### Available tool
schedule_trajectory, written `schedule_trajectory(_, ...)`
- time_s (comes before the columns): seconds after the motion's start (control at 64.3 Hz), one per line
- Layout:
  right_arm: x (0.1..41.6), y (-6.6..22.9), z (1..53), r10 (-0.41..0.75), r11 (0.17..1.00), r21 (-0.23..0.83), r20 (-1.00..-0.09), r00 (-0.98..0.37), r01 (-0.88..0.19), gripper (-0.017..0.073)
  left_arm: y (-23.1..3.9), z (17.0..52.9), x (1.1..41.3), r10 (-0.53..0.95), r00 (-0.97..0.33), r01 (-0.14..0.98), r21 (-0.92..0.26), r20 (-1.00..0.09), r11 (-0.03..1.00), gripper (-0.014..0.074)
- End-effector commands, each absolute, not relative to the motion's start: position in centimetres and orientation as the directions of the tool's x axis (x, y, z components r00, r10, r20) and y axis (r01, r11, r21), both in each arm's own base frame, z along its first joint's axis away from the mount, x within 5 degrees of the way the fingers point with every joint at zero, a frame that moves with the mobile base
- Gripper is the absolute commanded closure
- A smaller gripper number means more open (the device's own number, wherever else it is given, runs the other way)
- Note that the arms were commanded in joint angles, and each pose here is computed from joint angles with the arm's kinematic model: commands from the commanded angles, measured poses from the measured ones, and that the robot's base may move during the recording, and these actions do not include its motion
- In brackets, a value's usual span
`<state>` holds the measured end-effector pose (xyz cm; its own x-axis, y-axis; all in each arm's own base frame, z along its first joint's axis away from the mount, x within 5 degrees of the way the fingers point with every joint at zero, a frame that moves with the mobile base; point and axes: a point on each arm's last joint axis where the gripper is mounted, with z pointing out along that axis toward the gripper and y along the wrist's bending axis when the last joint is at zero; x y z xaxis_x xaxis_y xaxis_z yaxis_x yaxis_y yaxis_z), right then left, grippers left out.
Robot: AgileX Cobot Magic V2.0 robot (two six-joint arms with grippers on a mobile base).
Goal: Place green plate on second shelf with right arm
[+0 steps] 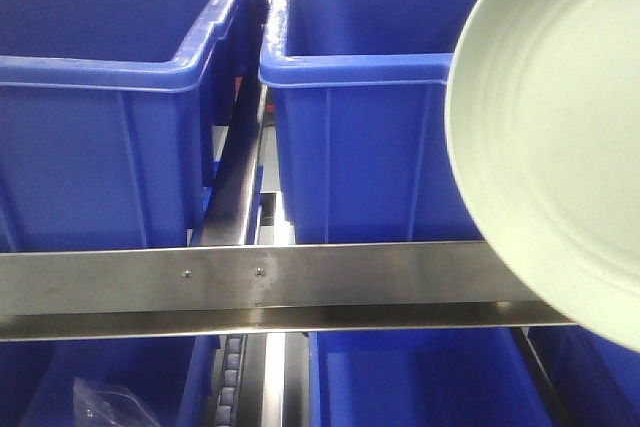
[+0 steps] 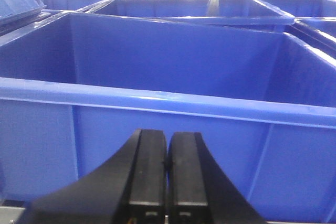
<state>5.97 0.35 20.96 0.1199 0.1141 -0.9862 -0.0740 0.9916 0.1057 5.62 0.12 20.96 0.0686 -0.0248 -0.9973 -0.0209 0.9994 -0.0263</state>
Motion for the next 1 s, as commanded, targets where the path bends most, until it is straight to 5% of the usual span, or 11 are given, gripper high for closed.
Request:
schedule_trajectory(0.0,5.8,0.3,22.8,0.131,0.99,0.115,-0.961,0.245,-0.08,0.0505,0.2,20.4,5.6,-0.03,0.125,-0.022,-0.033,-0.992,0.999,0.0463)
schedule_trajectory(0.42,5.7,0.2,23.2,0.132,0.99,0.112,-0.947,0.294,-0.082,0.0505,0.2,20.4,5.6,-0.03,0.125,-0.022,-0.033,-0.992,0.999,0.0463)
schedule_trajectory(0.731,3.9,0.0,28.1,0.216,0.976,0.157,-0.774,0.595,-0.151,0.0505,0.2,20.4,5.6,-0.03,0.125,-0.022,-0.033,-0.992,0.999,0.0463)
schedule_trajectory(0.98,5.7,0.2,33.2,0.214,0.976,0.165,-0.832,0.512,-0.141,0.0505,0.2,20.4,5.6,-0.03,0.125,-0.022,-0.033,-0.992,0.999,0.0463)
